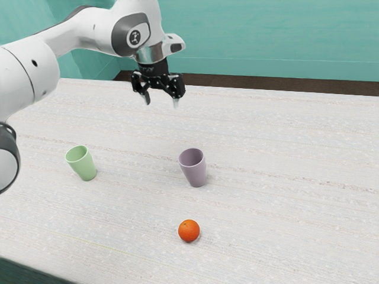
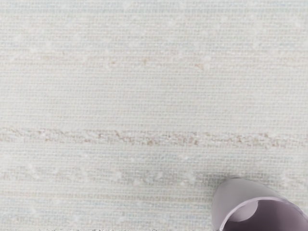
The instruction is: Place the right cup onto the left cup
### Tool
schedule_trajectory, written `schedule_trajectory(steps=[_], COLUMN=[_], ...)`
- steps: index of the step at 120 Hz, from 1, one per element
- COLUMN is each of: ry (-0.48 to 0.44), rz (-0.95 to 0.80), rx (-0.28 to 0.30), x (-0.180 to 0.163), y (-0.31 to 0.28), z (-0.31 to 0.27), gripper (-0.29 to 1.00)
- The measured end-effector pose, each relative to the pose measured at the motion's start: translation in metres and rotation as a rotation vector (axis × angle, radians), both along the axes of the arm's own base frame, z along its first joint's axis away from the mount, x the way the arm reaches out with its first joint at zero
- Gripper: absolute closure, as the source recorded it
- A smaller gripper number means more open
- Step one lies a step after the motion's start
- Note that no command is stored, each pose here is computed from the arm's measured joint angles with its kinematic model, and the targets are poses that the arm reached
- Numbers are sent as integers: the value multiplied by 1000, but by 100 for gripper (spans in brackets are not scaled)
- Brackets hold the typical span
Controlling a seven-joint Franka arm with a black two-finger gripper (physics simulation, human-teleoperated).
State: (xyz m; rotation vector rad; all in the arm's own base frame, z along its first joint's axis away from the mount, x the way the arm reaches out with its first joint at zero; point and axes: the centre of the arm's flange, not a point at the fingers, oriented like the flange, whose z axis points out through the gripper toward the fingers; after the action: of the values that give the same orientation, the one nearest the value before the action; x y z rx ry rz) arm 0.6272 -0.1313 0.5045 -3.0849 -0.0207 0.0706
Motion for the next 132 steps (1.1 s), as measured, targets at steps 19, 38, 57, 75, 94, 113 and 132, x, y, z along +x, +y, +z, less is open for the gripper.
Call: schedule_trajectory(steps=[19, 38, 57, 75, 94, 113, 132], ry=[16, 0, -47, -57, -50, -30, -10], rz=[29, 111, 153, 222, 294, 354, 394], rx=[-9, -26, -60, -69, -73, -71, -70], x=[-50, -72, -60, -56, -52, -49, -47], y=[-60, -76, -111, -111, -103, -95, -94], z=[-40, -76, -90, -99, -111, -126, -142], gripper=[2, 2, 2, 5, 21, 33, 38])
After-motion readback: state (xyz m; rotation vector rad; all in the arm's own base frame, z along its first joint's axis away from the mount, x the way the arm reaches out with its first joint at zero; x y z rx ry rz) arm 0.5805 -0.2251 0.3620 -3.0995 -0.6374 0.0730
